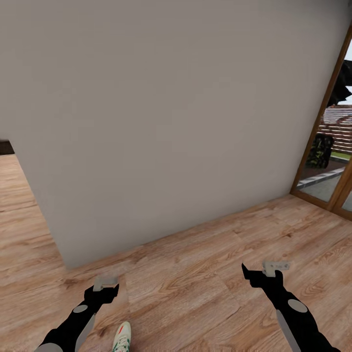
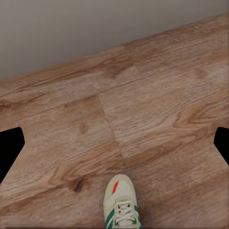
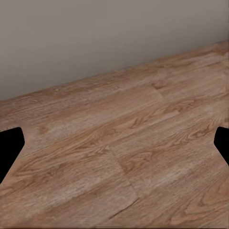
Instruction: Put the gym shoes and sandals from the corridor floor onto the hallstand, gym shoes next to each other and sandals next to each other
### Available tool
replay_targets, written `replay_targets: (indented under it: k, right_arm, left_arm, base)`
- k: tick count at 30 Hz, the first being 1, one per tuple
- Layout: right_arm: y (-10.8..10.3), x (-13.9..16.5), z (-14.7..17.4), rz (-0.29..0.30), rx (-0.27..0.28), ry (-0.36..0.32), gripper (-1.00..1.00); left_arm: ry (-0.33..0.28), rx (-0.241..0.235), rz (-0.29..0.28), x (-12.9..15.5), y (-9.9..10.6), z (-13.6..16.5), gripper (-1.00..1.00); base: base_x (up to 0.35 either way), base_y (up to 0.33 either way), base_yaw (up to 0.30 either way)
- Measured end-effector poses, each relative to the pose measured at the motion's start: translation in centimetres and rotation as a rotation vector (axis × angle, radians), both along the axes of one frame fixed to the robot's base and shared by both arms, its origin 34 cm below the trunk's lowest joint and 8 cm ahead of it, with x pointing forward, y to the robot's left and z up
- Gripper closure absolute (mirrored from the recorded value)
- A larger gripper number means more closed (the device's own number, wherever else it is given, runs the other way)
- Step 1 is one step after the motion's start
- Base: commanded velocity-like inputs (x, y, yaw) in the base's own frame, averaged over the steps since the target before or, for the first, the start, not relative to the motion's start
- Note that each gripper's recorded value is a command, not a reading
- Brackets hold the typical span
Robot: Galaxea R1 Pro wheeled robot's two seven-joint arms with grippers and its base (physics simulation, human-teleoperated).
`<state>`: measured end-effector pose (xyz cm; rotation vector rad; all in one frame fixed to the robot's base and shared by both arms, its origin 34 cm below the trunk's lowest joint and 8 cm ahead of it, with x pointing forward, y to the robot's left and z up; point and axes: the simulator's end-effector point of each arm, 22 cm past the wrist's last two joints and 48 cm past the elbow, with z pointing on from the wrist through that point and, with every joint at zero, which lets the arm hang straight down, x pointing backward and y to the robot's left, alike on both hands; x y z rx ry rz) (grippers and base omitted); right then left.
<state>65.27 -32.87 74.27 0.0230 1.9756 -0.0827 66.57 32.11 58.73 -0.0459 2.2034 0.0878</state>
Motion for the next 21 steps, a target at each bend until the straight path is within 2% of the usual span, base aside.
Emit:
replay_targets:
  k: [21]
  right_arm:
    - [0.0, -0.7, -5.5, 0.000, 0.000, 0.035, -1.00]
  left_arm:
    - [0.022, -0.001, 0.000, -0.9, -0.1, -5.3, -1.00]
  base:
    - [0.000, 0.000, 0.048]
